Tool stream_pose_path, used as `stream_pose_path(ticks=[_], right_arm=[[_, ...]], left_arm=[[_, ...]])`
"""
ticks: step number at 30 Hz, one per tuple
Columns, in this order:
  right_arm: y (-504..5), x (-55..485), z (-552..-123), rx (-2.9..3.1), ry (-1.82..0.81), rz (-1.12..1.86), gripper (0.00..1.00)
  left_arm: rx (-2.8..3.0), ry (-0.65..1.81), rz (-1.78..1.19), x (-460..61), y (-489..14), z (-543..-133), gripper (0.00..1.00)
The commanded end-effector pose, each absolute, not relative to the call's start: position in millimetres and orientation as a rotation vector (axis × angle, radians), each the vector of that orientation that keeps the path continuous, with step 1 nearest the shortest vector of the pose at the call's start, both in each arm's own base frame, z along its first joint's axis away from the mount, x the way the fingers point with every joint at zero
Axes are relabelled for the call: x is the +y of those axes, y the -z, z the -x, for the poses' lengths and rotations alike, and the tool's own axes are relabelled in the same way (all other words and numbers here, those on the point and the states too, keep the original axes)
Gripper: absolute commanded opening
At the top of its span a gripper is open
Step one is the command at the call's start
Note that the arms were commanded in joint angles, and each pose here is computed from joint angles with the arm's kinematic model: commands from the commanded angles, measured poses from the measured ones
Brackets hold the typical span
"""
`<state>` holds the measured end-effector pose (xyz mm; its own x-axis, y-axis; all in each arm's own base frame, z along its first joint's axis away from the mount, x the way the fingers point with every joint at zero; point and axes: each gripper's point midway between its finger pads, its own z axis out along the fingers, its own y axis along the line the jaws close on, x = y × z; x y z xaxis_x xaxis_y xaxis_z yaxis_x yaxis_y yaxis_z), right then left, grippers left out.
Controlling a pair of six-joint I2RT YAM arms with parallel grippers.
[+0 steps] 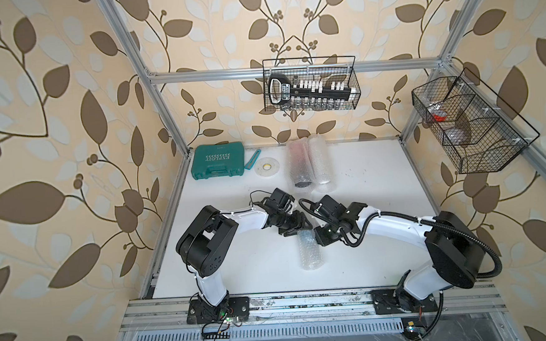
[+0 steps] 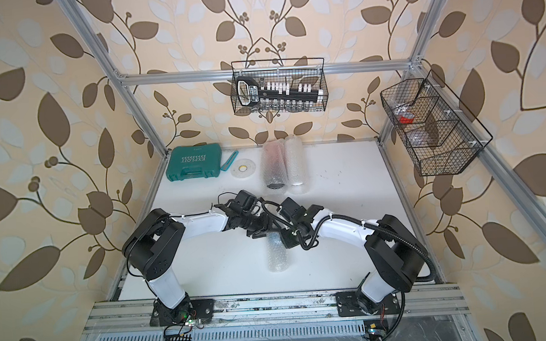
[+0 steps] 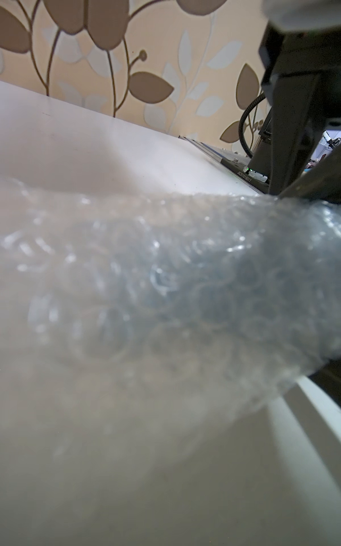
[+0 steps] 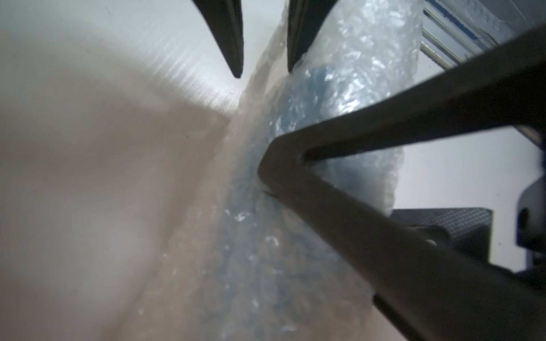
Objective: Unwrap the vase from the bubble wrap
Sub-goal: Unwrap the bubble wrap at the center of the board.
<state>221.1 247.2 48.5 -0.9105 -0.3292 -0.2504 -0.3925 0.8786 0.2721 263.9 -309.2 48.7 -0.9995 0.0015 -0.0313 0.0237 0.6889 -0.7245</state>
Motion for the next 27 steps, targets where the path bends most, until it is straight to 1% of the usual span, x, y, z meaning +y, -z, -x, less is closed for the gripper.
stream_pose_path(ticks=[1,5,11,20,27], right_arm=[[-47,265,-208,2.828,-0.630,0.689,0.19],[-45,269,-204,2.801,-0.679,0.777,0.14],[-36,267,-196,2.815,-0.682,0.869,0.08],[-26,249,-189,2.863,-0.567,0.900,0.08],[-27,248,-187,2.885,-0.565,0.881,0.05]], left_arm=[[2.913,1.139,-0.035,-301,-33,-251,0.62],[2.913,1.160,-0.095,-302,-35,-247,0.62],[2.910,1.191,-0.201,-305,-38,-243,0.58],[2.919,1.192,-0.270,-301,-39,-246,0.51],[2.920,1.155,-0.226,-289,-38,-255,0.50]])
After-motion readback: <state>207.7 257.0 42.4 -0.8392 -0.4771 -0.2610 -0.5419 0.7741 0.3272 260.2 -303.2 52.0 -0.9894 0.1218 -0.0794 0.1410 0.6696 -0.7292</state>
